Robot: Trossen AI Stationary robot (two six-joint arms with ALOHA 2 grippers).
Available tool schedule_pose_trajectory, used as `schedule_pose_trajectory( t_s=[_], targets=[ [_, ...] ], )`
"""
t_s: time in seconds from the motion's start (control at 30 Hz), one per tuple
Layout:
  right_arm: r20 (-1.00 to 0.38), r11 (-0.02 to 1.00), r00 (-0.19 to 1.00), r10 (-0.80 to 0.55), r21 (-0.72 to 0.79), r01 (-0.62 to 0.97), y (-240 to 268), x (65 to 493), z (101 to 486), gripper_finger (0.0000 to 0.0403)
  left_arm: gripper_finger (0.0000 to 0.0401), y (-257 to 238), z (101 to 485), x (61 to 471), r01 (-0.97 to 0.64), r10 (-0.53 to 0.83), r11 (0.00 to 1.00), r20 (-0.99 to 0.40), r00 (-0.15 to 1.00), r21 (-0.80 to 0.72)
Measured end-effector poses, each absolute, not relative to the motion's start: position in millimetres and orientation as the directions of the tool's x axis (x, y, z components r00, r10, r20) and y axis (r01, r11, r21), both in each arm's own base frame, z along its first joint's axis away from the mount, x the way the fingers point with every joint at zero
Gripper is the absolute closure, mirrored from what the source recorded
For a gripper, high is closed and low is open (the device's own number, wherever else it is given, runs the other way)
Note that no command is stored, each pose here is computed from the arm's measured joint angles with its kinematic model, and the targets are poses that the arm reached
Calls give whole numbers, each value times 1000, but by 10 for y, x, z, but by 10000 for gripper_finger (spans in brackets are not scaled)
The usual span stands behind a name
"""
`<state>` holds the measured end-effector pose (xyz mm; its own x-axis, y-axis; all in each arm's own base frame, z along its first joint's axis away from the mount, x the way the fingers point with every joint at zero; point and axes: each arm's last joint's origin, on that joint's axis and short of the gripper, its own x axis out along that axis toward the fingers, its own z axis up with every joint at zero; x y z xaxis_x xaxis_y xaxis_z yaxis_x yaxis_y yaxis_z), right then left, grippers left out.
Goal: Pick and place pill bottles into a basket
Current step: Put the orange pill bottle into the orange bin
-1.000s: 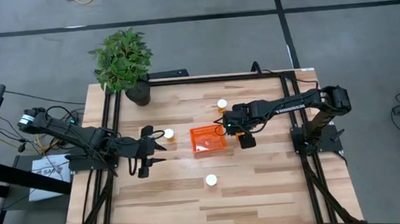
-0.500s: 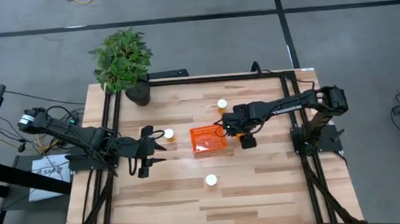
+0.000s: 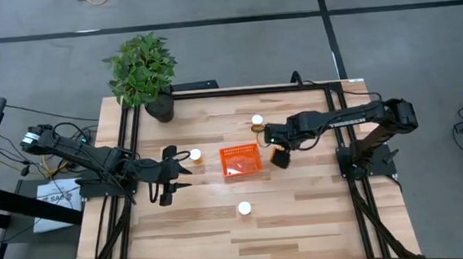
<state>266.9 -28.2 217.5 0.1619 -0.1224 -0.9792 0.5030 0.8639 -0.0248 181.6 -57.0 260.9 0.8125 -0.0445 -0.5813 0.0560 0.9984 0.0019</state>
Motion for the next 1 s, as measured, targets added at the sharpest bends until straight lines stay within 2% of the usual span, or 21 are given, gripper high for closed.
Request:
schedule_pose_trajectory(
  t_s=[0.07, 0.17, 0.3, 0.4, 0.5, 0.67, 1.0],
  targets=[
    [-973, 744, 204, -112, 54, 666, -295, 2677, 2216, 132, 235, -570, 2610, 1817, 53, -44, 999, -581, 813, -2],
    [-963, 592, 243, -114, 131, 795, -280, 2710, 2233, 132, 235, -570, 2609, 1816, 52, -44, 999, -581, 812, -2],
    [-955, 451, 270, -125, 188, 872, -250, 2774, 2202, 132, 235, -568, 2597, 1807, 54, -43, 999, -594, 803, 1],
    [-958, 383, 259, -124, 195, 903, -215, 2800, 2163, 132, 235, -566, 2574, 1790, 66, -52, 998, -619, 784, 0],
    [-972, 342, 198, -124, 145, 928, -149, 2788, 2083, 132, 235, -561, 2555, 1775, 66, -47, 998, -638, 769, 7],
    [-972, 296, 196, -131, 150, 943, -63, 2884, 1965, 132, 235, -566, 2549, 1771, 92, -70, 996, -646, 760, 0],
    [-985, 277, 111, -132, 71, 958, -20, 2951, 1735, 132, 235, -578, 2542, 1762, 137, -119, 990, -658, 743, -25]
  ],
)
